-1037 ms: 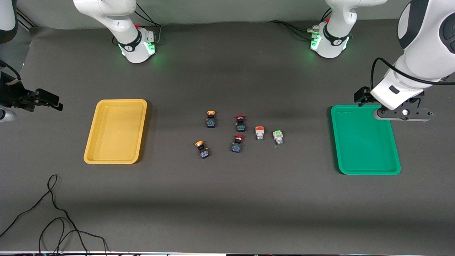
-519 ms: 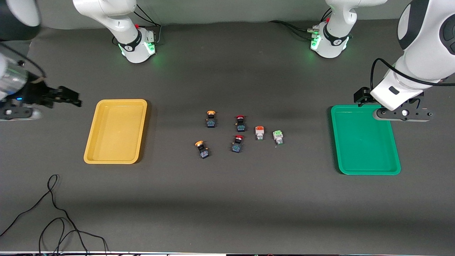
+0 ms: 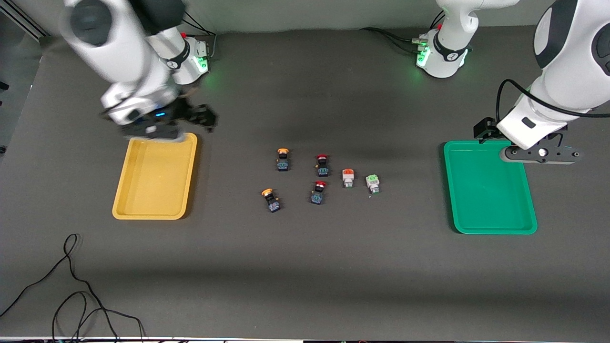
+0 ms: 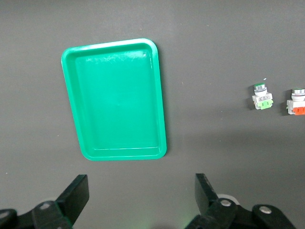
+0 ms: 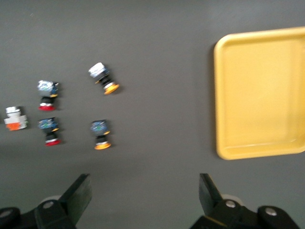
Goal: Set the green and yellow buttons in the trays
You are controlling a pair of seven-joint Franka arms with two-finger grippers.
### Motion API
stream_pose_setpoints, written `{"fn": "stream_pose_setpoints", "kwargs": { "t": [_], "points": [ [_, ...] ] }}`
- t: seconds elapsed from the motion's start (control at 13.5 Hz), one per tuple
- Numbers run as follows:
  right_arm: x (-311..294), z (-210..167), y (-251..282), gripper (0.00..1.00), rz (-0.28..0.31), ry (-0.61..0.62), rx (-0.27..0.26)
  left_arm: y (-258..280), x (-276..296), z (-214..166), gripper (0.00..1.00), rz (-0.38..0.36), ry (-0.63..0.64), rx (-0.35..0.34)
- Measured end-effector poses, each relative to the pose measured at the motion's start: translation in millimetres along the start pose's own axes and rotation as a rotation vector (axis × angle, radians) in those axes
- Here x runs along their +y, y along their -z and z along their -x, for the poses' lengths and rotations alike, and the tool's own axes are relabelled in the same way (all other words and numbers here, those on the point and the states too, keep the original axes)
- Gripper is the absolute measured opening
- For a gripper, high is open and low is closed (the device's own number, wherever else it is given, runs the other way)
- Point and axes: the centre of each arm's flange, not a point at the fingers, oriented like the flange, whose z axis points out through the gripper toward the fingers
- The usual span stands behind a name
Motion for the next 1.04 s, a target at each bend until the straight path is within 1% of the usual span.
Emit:
{"fn": "stream_pose_setpoints", "kwargs": {
  "t": [0.15, 0.22, 0.37, 0.44, 0.52, 0.59, 0.67, 0.74, 0.89, 0.96, 1.04],
  "points": [
    [-48.6, 35.4, -9.2, 1.0, -0.001, -0.033, 0.009, 0.4, 2.3, 0.2, 0.96, 0.002, -0.006, 0.001],
    [-69.2, 52.4, -13.8, 1.0, -0.003, -0.057, 0.013, 0.7, 4.6, 0.3, 0.9, 0.002, -0.011, 0.001],
    [-107.1, 80.6, -28.1, 1.0, -0.02, -0.119, 0.027, 1.0, 8.7, 0.5, 0.91, 0.003, -0.018, 0.002],
    [-118.8, 85.8, -38.6, 1.0, -0.023, -0.135, 0.03, 0.8, 11.6, 0.6, 0.95, 0.012, -0.022, 0.001],
    [-126.1, 80.0, -57.5, 1.0, -0.017, -0.15, 0.027, -1.1, 23.5, 0.5, 0.96, 0.047, -0.035, -0.008],
    [-127.4, 72.7, -68.6, 1.0, -0.013, -0.156, 0.029, -3.0, 33.3, -0.5, 0.97, 0.066, -0.044, -0.011],
    [-129.7, 65.4, -84.5, 1.0, -0.008, -0.158, 0.04, -5.0, 46.1, -2.5, 0.93, 0.093, -0.044, -0.011],
    [-132.4, 58.8, -107.1, 1.0, 0.003, -0.151, 0.059, -9.0, 59.6, -4.3, 0.93, 0.11, -0.033, -0.018],
    [-134.8, 52.5, -167.0, 1.0, 0.017, -0.12, 0.101, -22.6, 86.9, -11.1, 0.9, 0.119, -0.022, -0.028],
    [-133.1, 52.9, -199.4, 1.0, 0.027, -0.101, 0.113, -33.8, 99.7, -16.0, 0.9, 0.12, -0.022, -0.04],
    [-130.8, 54.5, -230.0, 1.0, 0.04, -0.08, 0.122, -48.0, 113.8, -22.4, 0.88, 0.121, -0.018, -0.05]
  ]
}}
